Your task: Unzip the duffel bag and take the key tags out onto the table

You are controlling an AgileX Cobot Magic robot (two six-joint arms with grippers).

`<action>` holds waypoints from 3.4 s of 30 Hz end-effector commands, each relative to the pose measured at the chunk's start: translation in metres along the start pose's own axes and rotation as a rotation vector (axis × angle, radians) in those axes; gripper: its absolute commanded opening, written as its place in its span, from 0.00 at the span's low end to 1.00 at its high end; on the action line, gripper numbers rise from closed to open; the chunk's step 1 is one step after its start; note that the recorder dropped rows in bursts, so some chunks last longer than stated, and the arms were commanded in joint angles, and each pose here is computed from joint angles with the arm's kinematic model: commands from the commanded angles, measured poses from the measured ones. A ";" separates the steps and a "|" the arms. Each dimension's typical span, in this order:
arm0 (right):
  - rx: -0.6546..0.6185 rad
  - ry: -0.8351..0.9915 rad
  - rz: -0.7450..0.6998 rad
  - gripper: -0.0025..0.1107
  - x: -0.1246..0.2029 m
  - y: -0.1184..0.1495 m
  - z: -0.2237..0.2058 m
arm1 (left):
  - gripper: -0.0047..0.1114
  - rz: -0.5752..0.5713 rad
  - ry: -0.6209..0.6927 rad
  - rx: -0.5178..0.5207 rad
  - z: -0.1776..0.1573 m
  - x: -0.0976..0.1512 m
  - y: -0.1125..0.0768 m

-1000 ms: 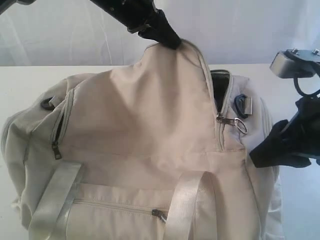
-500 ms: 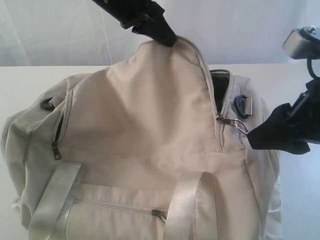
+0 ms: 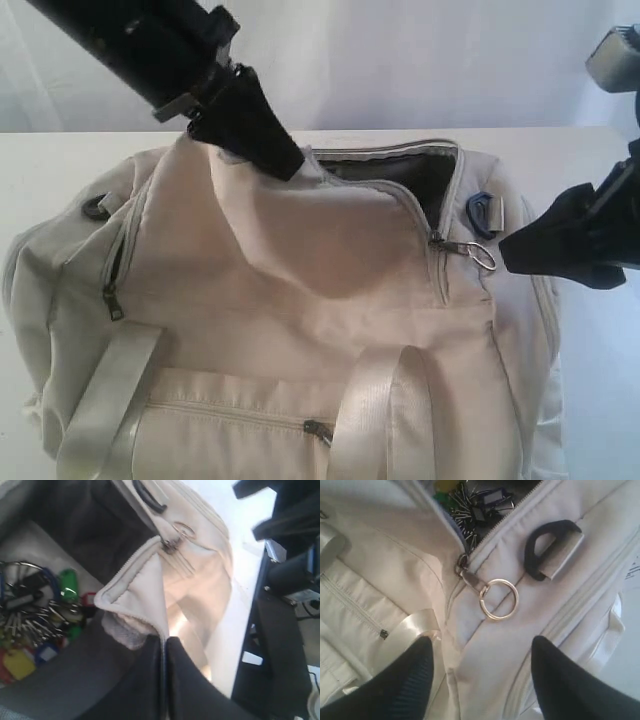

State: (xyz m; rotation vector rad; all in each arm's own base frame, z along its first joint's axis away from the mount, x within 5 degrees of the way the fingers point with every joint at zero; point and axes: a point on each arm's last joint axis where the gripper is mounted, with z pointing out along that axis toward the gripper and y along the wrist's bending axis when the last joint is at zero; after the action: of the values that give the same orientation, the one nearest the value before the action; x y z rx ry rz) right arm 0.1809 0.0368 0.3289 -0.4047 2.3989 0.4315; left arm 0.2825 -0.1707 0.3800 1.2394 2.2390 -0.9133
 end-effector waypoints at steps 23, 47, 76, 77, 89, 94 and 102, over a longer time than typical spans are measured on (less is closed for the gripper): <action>-0.445 -0.159 0.051 0.27 -0.029 0.039 0.020 | 0.04 -0.143 0.250 0.331 0.061 0.145 -0.101; -0.576 0.235 -0.068 0.27 0.005 0.126 0.149 | 0.52 0.010 0.274 0.027 0.013 0.142 -0.108; -0.272 0.042 -0.358 0.41 -0.025 0.131 0.043 | 0.48 -0.125 -0.129 -0.502 0.008 0.035 -0.006; -0.264 0.020 -0.357 0.40 -0.027 0.131 0.044 | 0.47 -0.116 -0.104 -0.480 0.012 0.031 -0.003; -0.167 0.212 -0.395 0.32 -0.018 0.127 0.131 | 0.22 -0.126 0.472 -0.204 0.040 0.062 0.000; -0.157 0.457 -0.407 0.32 0.002 0.121 0.125 | 0.22 -0.142 0.521 -0.191 0.034 0.081 -0.011; -0.052 0.706 -0.387 0.32 0.019 0.108 0.113 | 0.22 -0.261 0.711 -0.198 0.046 0.150 -0.018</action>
State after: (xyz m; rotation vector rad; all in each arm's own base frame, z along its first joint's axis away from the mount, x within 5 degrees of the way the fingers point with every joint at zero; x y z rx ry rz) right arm 0.1861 0.1829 0.2538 -1.2138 2.8486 0.2552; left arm 0.2102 -0.1338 0.2650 1.3168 2.8956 -0.3344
